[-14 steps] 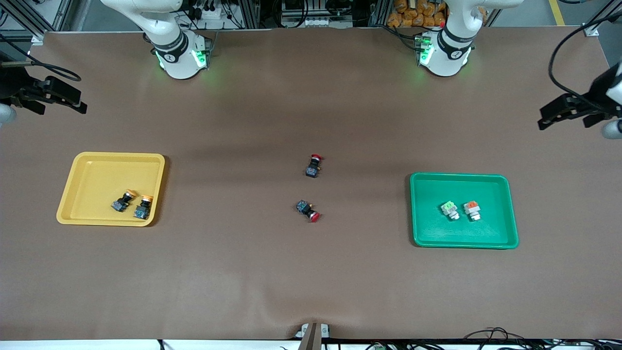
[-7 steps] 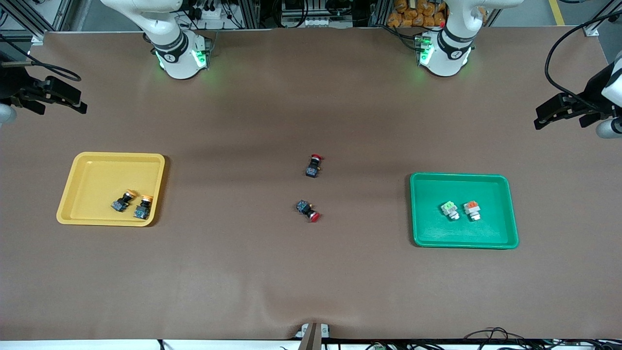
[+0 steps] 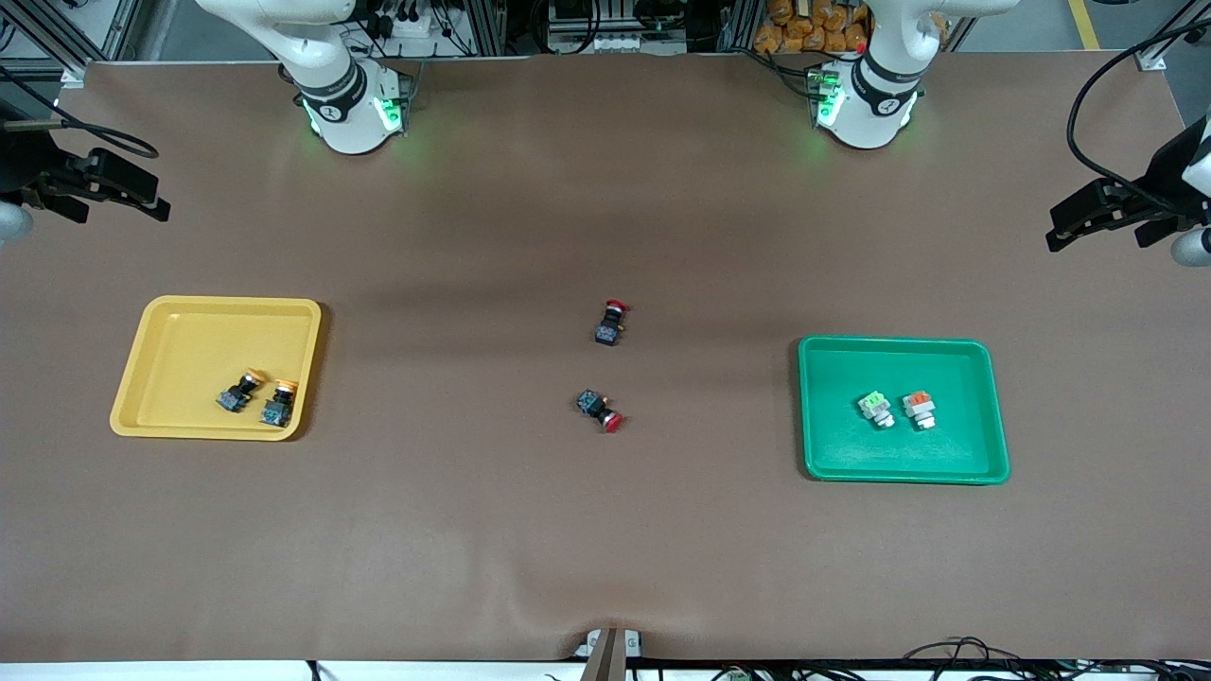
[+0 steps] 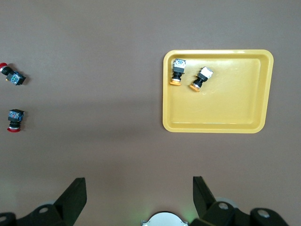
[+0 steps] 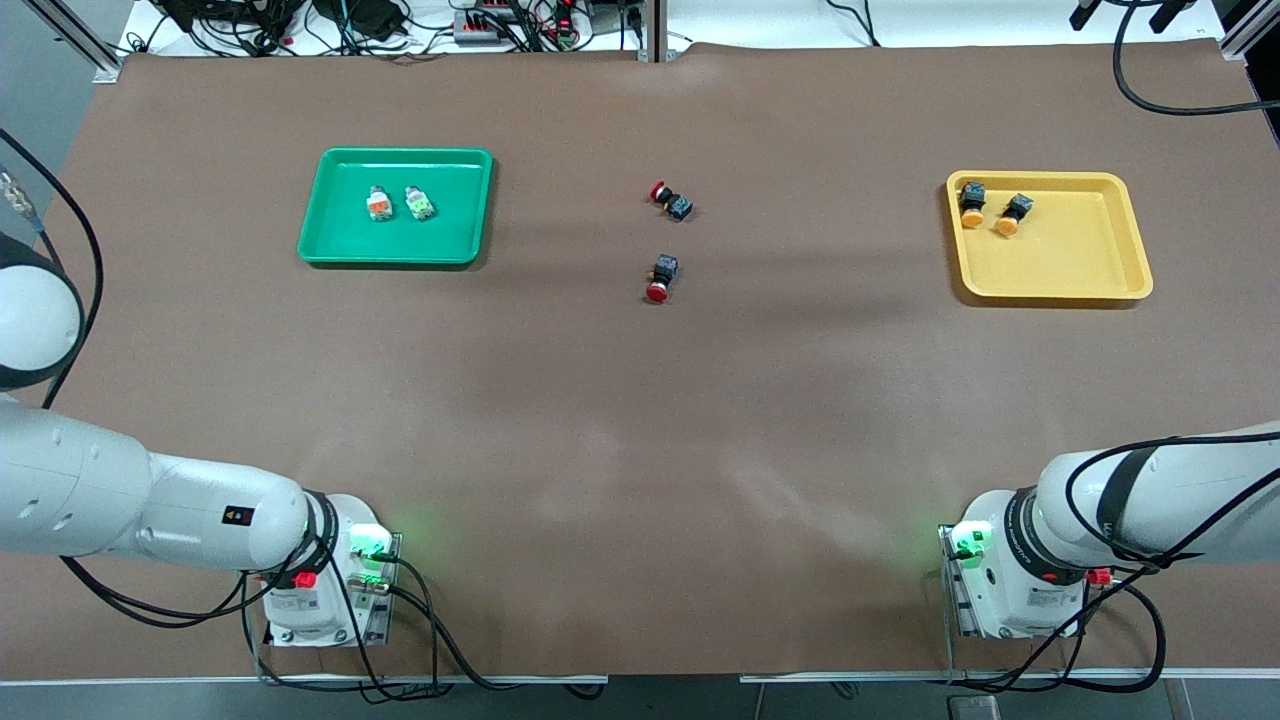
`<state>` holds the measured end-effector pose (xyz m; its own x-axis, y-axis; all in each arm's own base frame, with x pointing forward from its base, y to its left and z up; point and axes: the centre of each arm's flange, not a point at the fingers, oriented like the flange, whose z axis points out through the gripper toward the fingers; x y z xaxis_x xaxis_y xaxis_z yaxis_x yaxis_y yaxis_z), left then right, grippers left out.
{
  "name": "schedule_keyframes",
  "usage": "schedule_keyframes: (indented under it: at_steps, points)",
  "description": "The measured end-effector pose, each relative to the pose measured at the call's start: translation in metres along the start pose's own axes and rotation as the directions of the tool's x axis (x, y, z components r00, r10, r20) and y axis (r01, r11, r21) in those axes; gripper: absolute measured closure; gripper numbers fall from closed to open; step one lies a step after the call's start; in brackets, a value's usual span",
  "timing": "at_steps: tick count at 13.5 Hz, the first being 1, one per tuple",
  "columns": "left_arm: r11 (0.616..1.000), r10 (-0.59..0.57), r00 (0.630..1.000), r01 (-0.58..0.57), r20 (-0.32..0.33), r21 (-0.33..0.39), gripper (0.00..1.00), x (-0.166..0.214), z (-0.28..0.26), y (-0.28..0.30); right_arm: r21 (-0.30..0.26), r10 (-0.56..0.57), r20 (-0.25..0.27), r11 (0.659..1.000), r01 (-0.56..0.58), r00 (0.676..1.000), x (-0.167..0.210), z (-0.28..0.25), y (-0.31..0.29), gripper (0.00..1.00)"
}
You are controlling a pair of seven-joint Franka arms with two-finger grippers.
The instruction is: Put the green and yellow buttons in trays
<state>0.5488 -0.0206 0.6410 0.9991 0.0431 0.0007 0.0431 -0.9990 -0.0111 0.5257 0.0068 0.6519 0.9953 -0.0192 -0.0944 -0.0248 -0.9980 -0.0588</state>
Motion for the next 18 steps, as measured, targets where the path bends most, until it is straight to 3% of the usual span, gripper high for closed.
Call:
schedule_keyframes:
  at_steps: [9, 18]
  points:
    - [1.000, 0.002, 1.000, -0.002, 0.008, 0.001, 0.00, -0.005, 0.000, -0.001, 0.000, 0.000, 0.000, 1.000, 0.000, 1.000, 0.000, 0.000, 0.000, 0.00]
    - [0.998, 0.066, 0.998, -0.066, 0.014, 0.008, 0.00, -0.029, -0.007, 0.033, 0.000, 0.001, 0.001, 1.000, -0.001, 1.000, 0.000, 0.000, 0.000, 0.00]
